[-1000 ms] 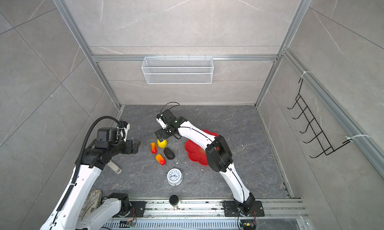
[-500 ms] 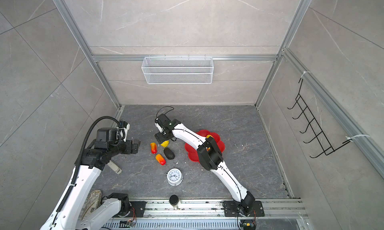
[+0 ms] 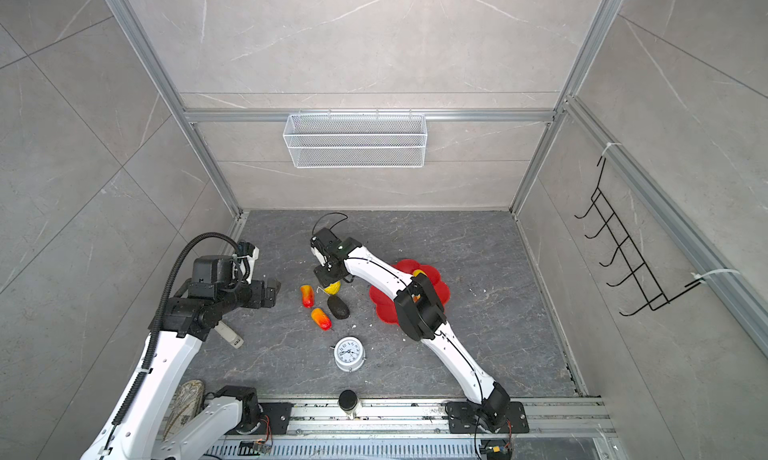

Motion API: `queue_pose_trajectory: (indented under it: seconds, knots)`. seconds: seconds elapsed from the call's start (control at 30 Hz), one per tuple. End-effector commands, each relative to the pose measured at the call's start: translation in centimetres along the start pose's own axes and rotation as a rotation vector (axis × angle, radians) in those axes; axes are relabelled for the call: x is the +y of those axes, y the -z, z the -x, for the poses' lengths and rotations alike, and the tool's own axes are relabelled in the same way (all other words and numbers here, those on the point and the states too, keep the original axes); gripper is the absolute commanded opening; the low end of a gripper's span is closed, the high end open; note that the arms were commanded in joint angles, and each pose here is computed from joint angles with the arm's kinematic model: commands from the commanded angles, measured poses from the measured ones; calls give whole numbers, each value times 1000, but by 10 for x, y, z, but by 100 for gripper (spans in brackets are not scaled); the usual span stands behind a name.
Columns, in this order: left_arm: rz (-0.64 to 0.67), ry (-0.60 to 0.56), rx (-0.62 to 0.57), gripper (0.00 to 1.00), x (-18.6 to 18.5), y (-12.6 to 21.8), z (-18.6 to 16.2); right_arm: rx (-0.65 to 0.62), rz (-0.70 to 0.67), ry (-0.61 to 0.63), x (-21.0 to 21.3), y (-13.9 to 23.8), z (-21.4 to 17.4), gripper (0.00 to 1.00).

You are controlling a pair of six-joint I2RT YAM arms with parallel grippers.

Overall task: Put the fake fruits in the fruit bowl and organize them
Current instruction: 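Reach the right gripper to the yellow bell pepper and grasp it, then place the yellow pepper into the red bowl beside the banana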

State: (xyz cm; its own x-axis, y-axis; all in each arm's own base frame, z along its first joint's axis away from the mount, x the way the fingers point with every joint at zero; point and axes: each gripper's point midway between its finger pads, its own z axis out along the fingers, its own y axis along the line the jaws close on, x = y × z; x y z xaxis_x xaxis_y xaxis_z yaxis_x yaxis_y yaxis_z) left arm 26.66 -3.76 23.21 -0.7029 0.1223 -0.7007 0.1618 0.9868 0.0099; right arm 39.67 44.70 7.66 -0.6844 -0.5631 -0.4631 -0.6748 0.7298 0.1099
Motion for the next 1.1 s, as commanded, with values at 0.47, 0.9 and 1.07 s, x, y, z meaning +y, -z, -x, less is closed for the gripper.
queue_pose_trajectory:
  seconds: [0.47, 0.9, 1.07]
  knots:
    - [-31, -5, -17, 100, -5, 1, 5, -102, -290, -202, -151, 142, -116, 29]
    - [-38, 3, -18, 100, -6, 1, 6, -69, -253, -241, -167, 85, -129, 36]
    - [-38, 1, -16, 100, -6, 1, 5, -63, -277, -236, -172, 86, -131, 56]
